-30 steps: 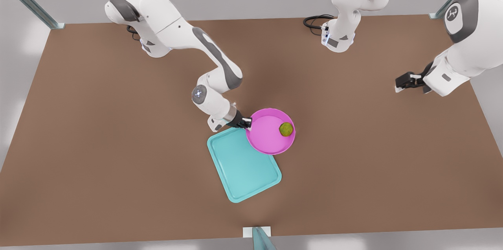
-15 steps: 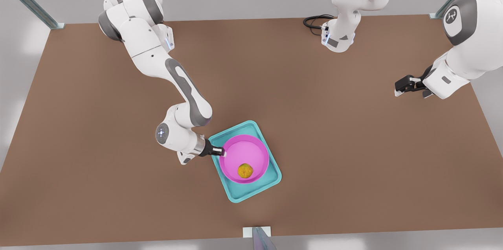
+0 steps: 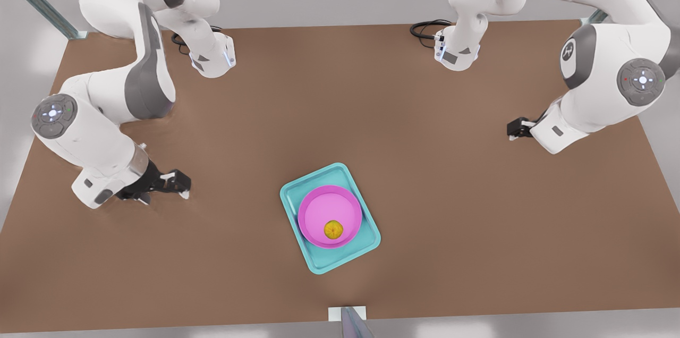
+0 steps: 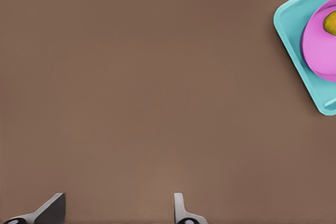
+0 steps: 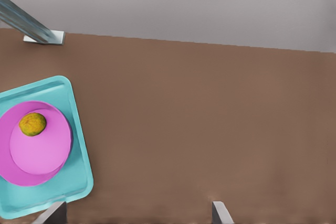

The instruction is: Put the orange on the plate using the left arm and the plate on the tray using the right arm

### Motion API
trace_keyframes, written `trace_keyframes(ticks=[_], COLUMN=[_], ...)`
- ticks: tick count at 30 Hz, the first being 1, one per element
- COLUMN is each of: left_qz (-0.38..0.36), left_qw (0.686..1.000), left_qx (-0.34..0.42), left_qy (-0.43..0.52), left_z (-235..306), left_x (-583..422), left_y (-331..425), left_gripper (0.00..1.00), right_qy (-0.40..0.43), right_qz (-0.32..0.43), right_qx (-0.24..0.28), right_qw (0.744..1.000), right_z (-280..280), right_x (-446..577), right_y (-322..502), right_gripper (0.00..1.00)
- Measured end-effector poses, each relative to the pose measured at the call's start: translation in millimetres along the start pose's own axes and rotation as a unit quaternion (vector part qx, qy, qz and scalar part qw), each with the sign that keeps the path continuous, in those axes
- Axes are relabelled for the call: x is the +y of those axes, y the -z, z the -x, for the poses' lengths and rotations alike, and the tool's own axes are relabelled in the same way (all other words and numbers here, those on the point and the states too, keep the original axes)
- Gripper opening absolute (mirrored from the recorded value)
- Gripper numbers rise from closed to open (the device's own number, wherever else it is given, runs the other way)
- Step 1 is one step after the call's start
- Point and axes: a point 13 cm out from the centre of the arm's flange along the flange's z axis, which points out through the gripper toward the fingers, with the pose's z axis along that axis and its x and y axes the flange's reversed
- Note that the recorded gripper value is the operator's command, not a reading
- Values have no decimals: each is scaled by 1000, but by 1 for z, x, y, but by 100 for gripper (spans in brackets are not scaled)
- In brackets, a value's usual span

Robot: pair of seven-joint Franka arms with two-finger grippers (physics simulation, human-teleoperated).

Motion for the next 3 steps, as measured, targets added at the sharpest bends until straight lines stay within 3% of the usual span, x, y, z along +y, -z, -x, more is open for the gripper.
trace_keyframes(ticks=[3], left_qz=[2], left_qw=[1000], left_qx=[-5], left_qy=[1], left_z=[2], left_x=[2], left_y=[1], left_gripper=[100], right_qy=[1], right_qz=[-46], right_qx=[51], right_qw=[998], right_z=[-56], right_x=[-28], right_y=[33], right_gripper=[100])
